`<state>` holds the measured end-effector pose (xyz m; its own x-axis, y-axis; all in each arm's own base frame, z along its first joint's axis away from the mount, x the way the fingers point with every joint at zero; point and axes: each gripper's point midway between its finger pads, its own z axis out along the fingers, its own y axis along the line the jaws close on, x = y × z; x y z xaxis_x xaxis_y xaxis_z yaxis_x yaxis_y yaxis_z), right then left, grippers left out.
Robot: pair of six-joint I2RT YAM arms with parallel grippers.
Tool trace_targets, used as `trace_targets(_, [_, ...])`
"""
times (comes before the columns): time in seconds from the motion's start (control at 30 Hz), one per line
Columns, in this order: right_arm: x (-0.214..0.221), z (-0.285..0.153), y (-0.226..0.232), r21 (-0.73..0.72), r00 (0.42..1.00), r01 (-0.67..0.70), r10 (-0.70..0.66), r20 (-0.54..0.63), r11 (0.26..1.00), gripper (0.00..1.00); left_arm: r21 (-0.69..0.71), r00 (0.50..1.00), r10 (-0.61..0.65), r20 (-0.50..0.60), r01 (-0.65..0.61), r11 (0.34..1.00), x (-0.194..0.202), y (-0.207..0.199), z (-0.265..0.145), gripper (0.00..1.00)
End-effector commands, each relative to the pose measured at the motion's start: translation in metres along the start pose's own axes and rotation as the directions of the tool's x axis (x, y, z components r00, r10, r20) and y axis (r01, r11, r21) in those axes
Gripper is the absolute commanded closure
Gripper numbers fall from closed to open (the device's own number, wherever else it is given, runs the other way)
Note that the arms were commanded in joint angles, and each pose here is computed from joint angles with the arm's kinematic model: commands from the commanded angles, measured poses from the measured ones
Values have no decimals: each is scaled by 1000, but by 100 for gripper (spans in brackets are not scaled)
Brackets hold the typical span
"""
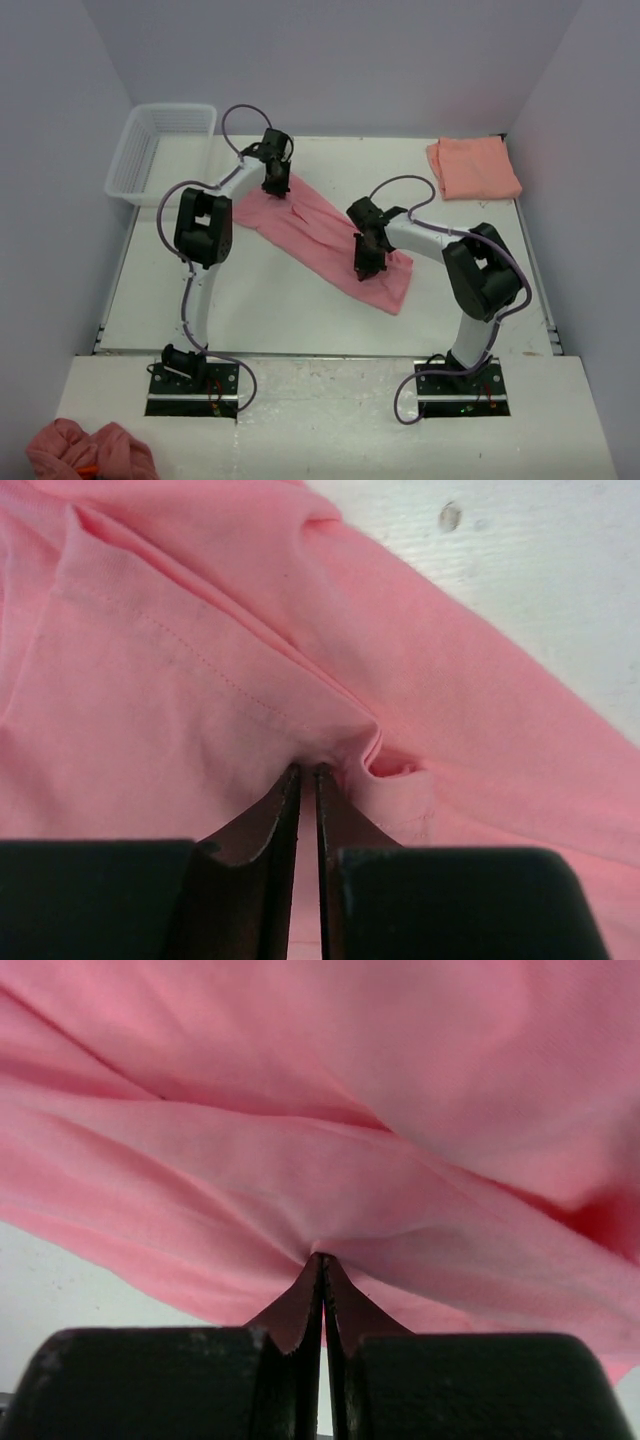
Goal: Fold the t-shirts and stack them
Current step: Rotate the tshirt 90 degrees
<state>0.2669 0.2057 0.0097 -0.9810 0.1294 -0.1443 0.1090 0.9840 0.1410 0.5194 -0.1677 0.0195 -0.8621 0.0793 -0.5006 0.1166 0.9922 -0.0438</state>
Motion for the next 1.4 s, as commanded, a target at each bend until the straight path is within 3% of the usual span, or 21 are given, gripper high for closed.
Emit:
trace_targets(0.0, [55, 22, -4, 95, 992, 41, -29, -124, 995, 100, 128, 996, 49, -81, -39, 991, 27, -25, 35, 88])
trace_targets(0.43, [79, 25, 92, 1, 967, 220, -218, -133, 975, 100, 338, 993, 109, -32, -92, 937, 5, -66, 57, 83])
trace_targets(0.7, [85, 22, 122, -34, 953, 278, -280, -117, 960, 100, 334, 987, 155, 36, -158, 929, -11, -64, 46, 83])
trace_targets(0.9, [76, 3, 142, -80, 937, 345, -348, -33, 935, 100, 329, 982, 161, 102, -186, 926, -35, -61, 27, 83])
trace_targets(1.03, [52, -36, 138, 34, 901, 406, -407, 153, 913, 87, 315, 967, 136, 217, -202, 927, -66, -63, -18, 83])
trace_targets(1.23, [38, -99, 119, 65, 877, 400, -402, 264, 914, 66, 257, 924, 122, 362, -225, 940, -105, -66, -106, 76])
trace_targets(1.33, [38, -112, 104, 92, 881, 376, -387, 272, 922, 49, 246, 920, 100, 378, -204, 948, -110, -65, -137, 67])
trace_targets(1.37, [37, -121, 101, 84, 881, 366, -374, 290, 927, 34, 251, 928, 90, 362, -190, 949, -105, -67, -142, 63])
